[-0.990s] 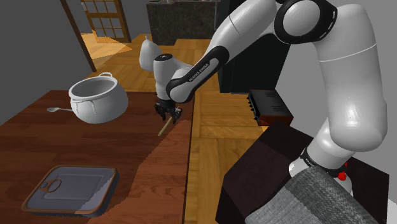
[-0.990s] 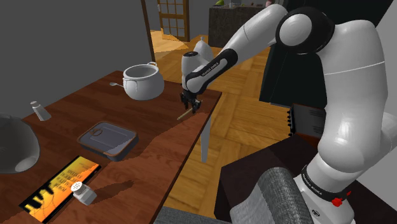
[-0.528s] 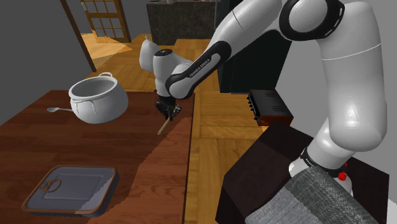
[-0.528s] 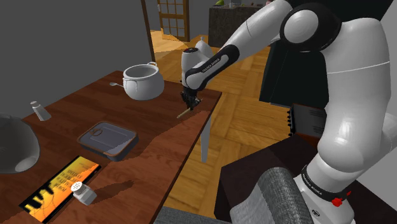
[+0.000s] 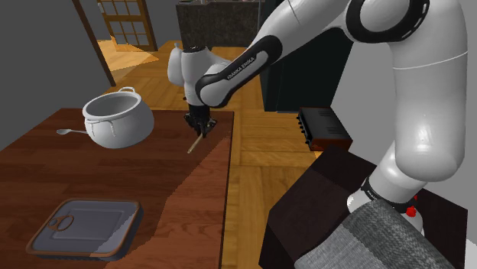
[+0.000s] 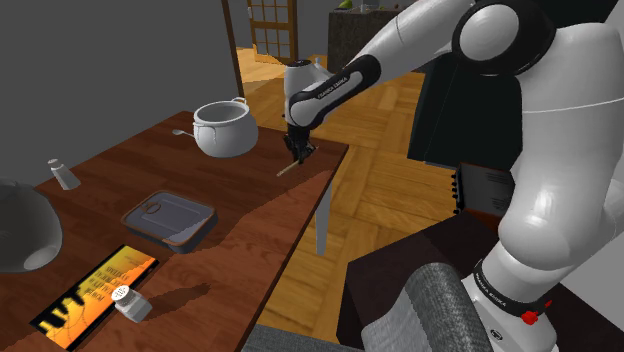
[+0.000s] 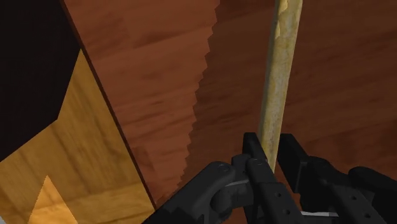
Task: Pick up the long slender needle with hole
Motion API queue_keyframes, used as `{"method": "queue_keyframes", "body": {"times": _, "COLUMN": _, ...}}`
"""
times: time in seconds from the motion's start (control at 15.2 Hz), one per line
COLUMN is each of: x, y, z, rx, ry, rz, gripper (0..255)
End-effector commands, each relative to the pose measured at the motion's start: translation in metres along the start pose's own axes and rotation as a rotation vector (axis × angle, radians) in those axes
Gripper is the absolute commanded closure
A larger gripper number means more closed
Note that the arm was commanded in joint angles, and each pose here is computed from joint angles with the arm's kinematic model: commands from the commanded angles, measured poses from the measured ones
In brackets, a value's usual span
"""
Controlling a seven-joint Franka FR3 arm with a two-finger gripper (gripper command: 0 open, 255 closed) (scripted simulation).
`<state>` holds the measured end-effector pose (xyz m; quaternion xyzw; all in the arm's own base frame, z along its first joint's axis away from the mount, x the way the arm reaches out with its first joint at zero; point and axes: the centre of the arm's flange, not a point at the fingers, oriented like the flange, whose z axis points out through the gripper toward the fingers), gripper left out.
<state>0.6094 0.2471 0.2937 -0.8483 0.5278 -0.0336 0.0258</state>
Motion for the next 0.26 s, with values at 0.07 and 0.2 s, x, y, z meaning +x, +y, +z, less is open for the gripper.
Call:
{"method": "queue_keyframes", "body": {"times": 0.07, "x": 0.0, "y": -0.0004, "z": -0.0165, "rx": 0.0, "ry": 0.0, "rz": 0.0, "gripper": 255}}
{"method": "queue_keyframes", "body": {"times": 0.2, "x": 0.0, "y": -0.0005, "z": -0.0173, "rx": 0.0, "ry": 0.0, "rz": 0.0, "gripper": 255}}
